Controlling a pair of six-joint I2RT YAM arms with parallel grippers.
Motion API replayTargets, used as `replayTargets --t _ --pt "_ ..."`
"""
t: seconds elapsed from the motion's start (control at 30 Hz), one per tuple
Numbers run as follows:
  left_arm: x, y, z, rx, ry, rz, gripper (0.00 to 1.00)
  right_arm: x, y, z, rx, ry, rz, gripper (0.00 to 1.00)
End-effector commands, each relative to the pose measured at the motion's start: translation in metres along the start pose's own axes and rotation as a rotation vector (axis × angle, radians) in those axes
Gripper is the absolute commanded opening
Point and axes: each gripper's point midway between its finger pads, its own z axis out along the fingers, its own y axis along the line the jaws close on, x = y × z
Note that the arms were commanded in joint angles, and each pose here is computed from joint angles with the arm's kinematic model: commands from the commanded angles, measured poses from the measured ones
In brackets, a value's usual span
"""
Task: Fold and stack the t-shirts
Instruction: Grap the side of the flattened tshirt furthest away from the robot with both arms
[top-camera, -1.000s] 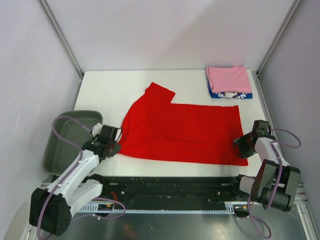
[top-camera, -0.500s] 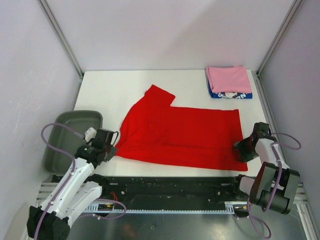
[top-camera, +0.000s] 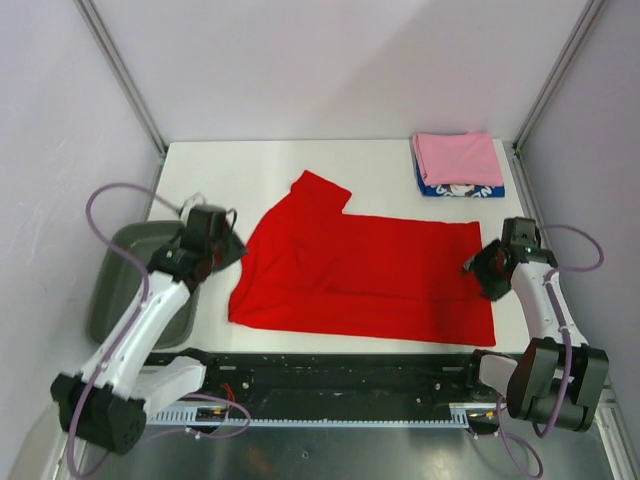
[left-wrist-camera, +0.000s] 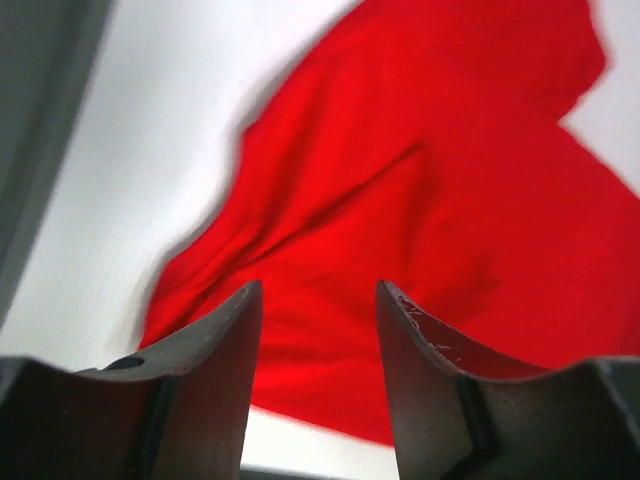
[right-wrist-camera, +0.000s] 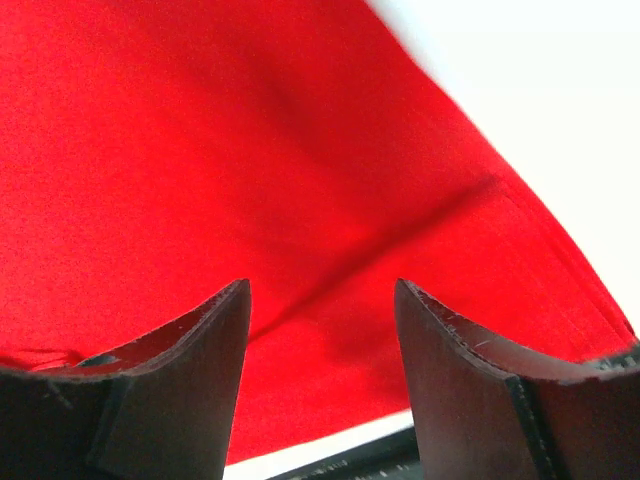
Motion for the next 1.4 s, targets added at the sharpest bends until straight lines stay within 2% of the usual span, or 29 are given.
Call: replayTargets --t 0.0,0.13,0.33,0.57,0.8,1.2,1.27,1.37 --pt "-0.042 -0.098 0.025 0.293 -0.016 0.206 0.54 -0.041 0.059 -0.023 -0.190 -0.133 -0.132 0.64" --pt "-0.055 -0.163 0.081 0.416 0.094 0.349 0.51 -0.056 0.094 -0.031 -0.309 -0.157 -0.182 0.64" --pt "-0.091 -0.219 0.158 0.484 0.094 0.452 0.51 -0.059 0.124 -0.031 -0.373 -0.170 -0.232 0.63" --pt "-0.109 -0.223 0.222 0.461 0.095 0.436 0.52 -0.049 0.145 -0.022 -0.401 -0.137 -0.302 0.63" --pt "-0.082 -0.221 0.267 0.471 0.176 0.427 0.53 -0.046 0.151 -0.013 -0.402 -0.118 -0.317 0.63" --pt "-0.064 -0.233 0.290 0.530 0.242 0.386 0.51 -0.038 0.156 -0.010 -0.399 -0.113 -0.348 0.63" --pt "-0.062 -0.232 0.291 0.533 0.251 0.382 0.48 -0.039 0.157 -0.009 -0.398 -0.114 -0.348 0.63" --pt "-0.058 -0.231 0.291 0.540 0.265 0.378 0.38 -0.041 0.160 -0.008 -0.399 -0.119 -0.350 0.63"
